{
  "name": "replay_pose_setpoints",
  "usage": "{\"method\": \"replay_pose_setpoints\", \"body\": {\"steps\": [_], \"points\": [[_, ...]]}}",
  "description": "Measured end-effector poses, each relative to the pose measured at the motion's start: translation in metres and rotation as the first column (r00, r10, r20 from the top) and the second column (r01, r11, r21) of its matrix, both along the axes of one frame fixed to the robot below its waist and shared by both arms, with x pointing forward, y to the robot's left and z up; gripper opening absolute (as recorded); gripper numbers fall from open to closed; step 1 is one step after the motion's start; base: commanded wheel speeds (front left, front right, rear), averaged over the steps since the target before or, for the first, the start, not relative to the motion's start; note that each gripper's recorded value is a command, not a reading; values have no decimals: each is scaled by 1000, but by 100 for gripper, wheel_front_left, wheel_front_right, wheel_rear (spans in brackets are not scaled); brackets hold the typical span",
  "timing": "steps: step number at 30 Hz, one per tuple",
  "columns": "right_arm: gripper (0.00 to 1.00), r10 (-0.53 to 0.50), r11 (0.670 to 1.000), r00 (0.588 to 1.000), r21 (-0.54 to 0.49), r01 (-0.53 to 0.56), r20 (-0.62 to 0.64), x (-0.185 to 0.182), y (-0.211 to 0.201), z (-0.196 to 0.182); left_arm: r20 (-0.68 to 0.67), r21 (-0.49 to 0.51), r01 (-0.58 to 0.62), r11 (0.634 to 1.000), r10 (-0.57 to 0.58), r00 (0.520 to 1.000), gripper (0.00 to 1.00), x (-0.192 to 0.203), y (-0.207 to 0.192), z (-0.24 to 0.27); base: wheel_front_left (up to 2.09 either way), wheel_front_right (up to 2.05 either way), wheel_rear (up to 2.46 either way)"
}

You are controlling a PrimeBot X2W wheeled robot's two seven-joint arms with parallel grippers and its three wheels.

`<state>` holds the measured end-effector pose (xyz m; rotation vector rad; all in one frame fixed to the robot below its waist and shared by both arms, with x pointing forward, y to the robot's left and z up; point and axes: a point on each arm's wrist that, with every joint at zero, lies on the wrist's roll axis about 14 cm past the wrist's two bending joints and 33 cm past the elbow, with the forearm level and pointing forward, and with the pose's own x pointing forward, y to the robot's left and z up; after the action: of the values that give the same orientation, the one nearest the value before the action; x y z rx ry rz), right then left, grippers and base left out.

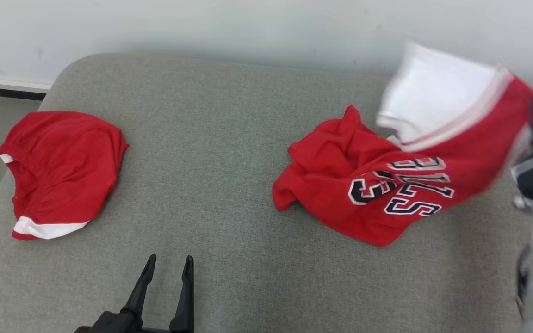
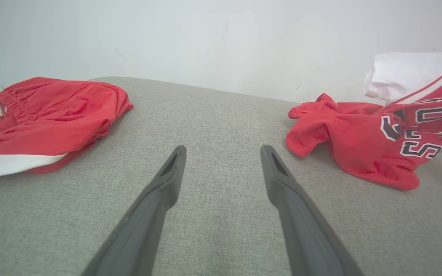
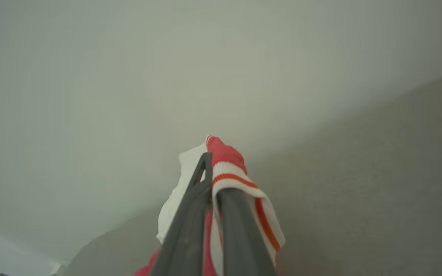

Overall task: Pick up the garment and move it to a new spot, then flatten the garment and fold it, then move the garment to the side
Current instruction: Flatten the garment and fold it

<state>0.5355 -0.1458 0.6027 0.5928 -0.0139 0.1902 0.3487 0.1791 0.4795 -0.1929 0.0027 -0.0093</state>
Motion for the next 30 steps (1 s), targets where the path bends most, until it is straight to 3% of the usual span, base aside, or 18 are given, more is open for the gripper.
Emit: {"method": "replay_pose_setpoints", "body": {"steps": [2, 8, 16, 21, 22, 23, 30], "points": [[0, -185, 983, 974, -50, 179, -134, -21, -64, -58, -6, -1, 11, 1000, -11, 1000, 100, 2, -3, -2, 0, 0, 0], [0, -426, 905, 870, -123, 408, -248, -65, -145, -115, -11, 3, 35, 999, -35, 999, 100, 8, -9, -5, 0, 0, 0], [0, -542, 840, 772, -240, 487, -333, -109, -182, -159, -2, 5, 75, 997, -75, 997, 100, 12, -20, -3, 0, 0, 0], [0, -532, 845, 739, -317, 431, -413, -131, -179, -186, 4, 4, 88, 996, -88, 996, 100, 10, -23, -1, 0, 0, 0], [12, -533, 843, 734, -335, 420, -421, -136, -179, -190, 5, 4, 89, 996, -89, 996, 100, 9, -24, 0, 0, 0, 0], [100, -532, 842, 731, -354, 406, -428, -139, -179, -192, 7, 4, 89, 996, -89, 996, 100, 9, -24, 0, 0, 0, 0], [100, -488, 857, 772, -390, 337, -406, -151, -164, -189, 16, 2, 90, 996, -90, 996, 100, 0, -25, 3, 0, 0, 0]]}}
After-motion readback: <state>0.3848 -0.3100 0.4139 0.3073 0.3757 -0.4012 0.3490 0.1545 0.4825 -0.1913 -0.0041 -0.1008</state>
